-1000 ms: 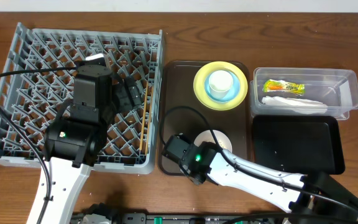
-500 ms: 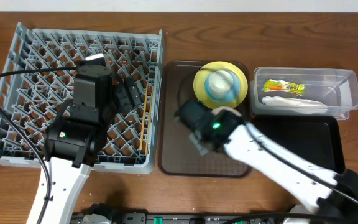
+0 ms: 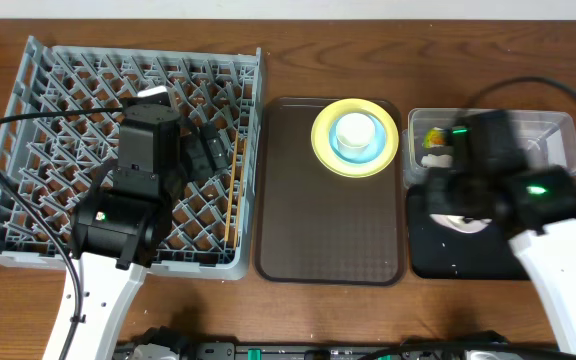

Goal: Sort waste into correct bins and load items into the dishwasher
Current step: 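Carry the rice bowl over the black tray and tip the rice out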

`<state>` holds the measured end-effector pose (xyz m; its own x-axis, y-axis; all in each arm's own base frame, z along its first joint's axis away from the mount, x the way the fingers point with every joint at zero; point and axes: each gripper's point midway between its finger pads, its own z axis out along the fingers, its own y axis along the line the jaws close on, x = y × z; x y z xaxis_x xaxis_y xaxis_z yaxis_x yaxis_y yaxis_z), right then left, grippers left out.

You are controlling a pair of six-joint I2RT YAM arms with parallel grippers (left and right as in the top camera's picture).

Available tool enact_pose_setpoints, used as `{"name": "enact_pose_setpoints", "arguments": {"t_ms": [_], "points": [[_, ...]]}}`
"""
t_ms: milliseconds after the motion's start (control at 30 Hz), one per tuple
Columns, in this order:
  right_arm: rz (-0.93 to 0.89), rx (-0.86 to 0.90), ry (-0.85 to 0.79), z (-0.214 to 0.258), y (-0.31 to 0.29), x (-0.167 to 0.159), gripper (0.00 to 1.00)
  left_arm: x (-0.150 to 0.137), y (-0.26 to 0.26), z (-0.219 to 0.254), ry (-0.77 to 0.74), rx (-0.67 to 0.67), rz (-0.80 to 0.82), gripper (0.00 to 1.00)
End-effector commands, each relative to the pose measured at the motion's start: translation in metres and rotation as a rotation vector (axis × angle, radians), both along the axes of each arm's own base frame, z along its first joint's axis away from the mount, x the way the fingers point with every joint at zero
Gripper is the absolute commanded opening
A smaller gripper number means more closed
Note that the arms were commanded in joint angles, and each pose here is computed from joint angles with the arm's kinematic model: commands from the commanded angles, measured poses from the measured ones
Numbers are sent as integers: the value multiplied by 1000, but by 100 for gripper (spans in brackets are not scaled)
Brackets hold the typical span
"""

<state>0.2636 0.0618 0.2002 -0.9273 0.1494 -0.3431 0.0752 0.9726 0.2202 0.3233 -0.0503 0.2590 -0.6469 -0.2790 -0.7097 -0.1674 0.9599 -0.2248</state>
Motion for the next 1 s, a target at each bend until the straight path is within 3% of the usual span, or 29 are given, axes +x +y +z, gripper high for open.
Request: {"name": "enact_pose_setpoints", "arguments": {"t_ms": [0,200,467,800,967], "points": [[26,215,-29,10,-8,-7,1,1,5,3,-8,3,23,94],[-57,451,-108,4,-41,-6,1,0,5,3,-8,3,23,94],[-111,805,-374,0,-67,-2,1,0,5,3,-8,3,23,94],[-145,933,-531,-16,-81,-11,1,0,5,3,-8,3,23,94],[-155,902,-591,-15,-96,-8,1,0,5,3,-8,3,23,94]]}}
